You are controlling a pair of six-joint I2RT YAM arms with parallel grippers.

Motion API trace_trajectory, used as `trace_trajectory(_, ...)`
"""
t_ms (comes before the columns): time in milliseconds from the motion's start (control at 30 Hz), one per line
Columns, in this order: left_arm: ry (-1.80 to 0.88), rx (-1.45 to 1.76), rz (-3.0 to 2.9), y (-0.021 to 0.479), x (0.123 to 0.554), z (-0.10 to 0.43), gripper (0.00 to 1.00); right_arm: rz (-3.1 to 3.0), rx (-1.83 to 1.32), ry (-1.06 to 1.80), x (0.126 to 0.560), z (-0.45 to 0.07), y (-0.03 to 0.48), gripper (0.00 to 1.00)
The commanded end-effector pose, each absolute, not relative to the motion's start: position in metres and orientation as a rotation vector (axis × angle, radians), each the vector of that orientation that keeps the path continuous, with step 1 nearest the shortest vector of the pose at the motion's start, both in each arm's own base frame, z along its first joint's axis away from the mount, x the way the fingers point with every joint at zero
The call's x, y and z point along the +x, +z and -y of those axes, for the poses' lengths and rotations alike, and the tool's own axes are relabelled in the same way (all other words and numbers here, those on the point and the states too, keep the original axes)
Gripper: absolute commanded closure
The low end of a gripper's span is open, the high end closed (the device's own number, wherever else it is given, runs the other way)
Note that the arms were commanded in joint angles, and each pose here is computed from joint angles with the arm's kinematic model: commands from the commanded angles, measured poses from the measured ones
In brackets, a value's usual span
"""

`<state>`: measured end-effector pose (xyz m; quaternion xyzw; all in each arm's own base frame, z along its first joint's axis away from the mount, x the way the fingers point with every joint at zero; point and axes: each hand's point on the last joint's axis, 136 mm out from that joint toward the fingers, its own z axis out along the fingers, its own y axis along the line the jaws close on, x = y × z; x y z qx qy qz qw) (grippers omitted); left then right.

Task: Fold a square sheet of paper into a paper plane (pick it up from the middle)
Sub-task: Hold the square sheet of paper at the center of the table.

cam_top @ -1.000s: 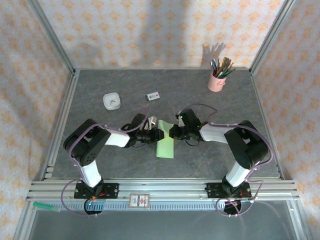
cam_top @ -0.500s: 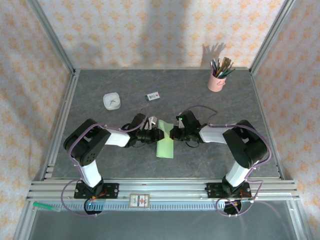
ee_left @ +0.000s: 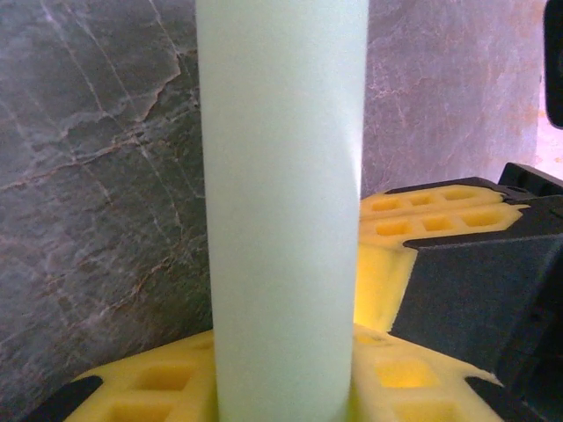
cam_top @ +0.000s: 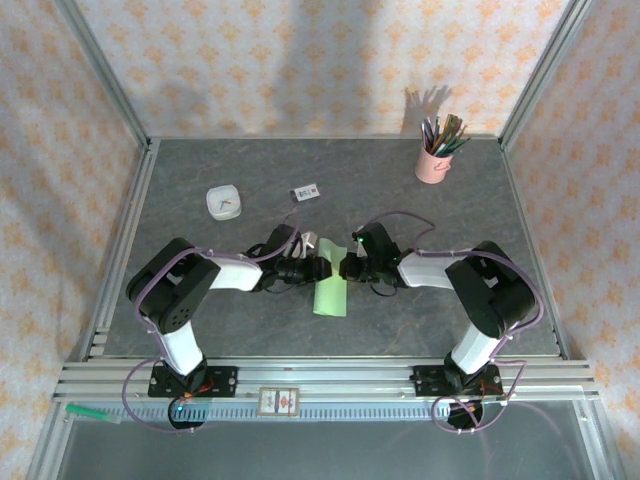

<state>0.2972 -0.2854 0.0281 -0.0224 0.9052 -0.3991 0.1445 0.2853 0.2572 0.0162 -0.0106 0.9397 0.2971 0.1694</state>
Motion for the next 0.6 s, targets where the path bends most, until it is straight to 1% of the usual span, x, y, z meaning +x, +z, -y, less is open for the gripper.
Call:
trace_trajectory(0,-0.796,-0.151,-2.726,-0.014,0.299,0.240,0.60,-2.875,0.076,0.535,0.252,-0.208,-0.041,0.94)
trace_trajectory(333,-0.742,-0.104,-2.701,0.010,0.312,0.241,0.41,-2.877,0.089,0.521,0.251,-0.206,-0.044,0.95)
trace_trajectory(533,-0.679,-0.097,-2.675,0.028,0.317,0.233,0.32,-2.881,0.093,0.524,0.250,-0.206,-0.046,0.95)
trace_trajectory(567,-0.669,-0.098,-2.671,0.031,0.318,0.231,0.31,-2.882,0.092,0.522,0.250,-0.206,-0.047,0.96)
